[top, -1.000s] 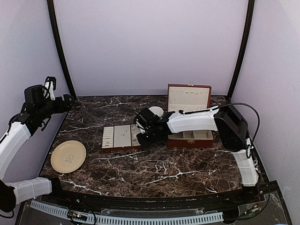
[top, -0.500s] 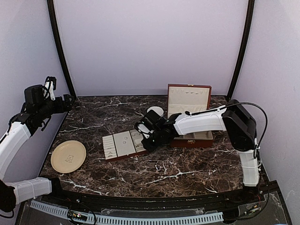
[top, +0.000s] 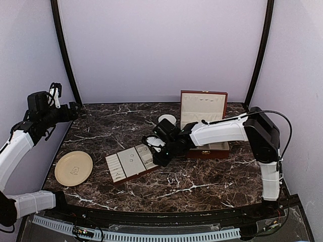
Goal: Organize the mixed jewelry
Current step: Move to the center of the board in the compartment layer.
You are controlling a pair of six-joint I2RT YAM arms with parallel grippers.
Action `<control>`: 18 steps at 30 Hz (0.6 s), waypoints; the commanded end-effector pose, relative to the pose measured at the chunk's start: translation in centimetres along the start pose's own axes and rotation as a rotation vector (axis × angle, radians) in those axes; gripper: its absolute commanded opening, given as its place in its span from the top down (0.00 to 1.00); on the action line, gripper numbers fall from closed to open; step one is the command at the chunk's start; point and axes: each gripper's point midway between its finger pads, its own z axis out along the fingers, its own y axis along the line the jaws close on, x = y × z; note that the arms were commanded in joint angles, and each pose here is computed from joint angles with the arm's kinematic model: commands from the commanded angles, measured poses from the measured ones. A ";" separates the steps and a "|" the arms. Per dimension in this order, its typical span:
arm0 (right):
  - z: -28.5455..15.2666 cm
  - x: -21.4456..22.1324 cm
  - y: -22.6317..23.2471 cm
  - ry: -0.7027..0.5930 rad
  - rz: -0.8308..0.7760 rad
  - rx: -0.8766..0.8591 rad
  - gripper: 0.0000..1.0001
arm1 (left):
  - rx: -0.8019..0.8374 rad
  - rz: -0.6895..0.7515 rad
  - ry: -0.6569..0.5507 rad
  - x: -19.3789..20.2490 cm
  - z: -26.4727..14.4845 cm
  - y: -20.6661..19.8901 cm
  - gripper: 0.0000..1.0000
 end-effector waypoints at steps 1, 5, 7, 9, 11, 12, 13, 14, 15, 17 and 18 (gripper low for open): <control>-2.9 -3.2 0.5 -0.106 -0.043 -0.008 0.72 | 0.012 0.015 -0.002 0.2 0.2 -0.2 0.02; -4.1 -4.7 0.0 -0.159 0.023 -0.009 0.57 | 0.008 0.018 0.001 0.3 0.2 -0.1 0.02; -4.9 -5.4 -0.2 -0.187 0.066 -0.027 0.53 | 0.006 0.017 0.001 0.3 0.2 -0.1 0.02; -5.9 -5.8 -0.5 -0.210 0.096 -0.032 0.50 | 0.003 0.019 -0.001 0.3 0.2 -0.1 0.02; -6.7 -5.6 -1.0 -0.213 0.125 -0.014 0.48 | 0.000 0.020 -0.003 0.3 0.2 0.0 0.02; -7.2 -5.5 -1.3 -0.212 0.142 0.001 0.48 | 0.000 0.020 -0.003 0.3 0.2 0.0 0.02; -7.7 -5.4 -1.6 -0.212 0.161 0.017 0.48 | 0.000 0.020 -0.002 0.3 0.2 0.0 0.02; -8.0 -5.0 -1.8 -0.203 0.180 0.029 0.49 | -0.002 0.020 -0.006 0.2 0.1 0.0 0.02; -8.3 -4.6 -1.9 -0.195 0.199 0.039 0.50 | -0.003 0.020 -0.005 0.2 0.1 0.0 0.02; -8.6 -3.4 -2.1 -0.170 0.250 0.050 0.52 | 0.016 0.026 -0.003 0.3 0.2 -0.6 0.02; -8.5 -2.6 -2.2 -0.152 0.278 0.059 0.53 | 0.019 0.028 -0.002 0.3 0.2 -0.8 0.02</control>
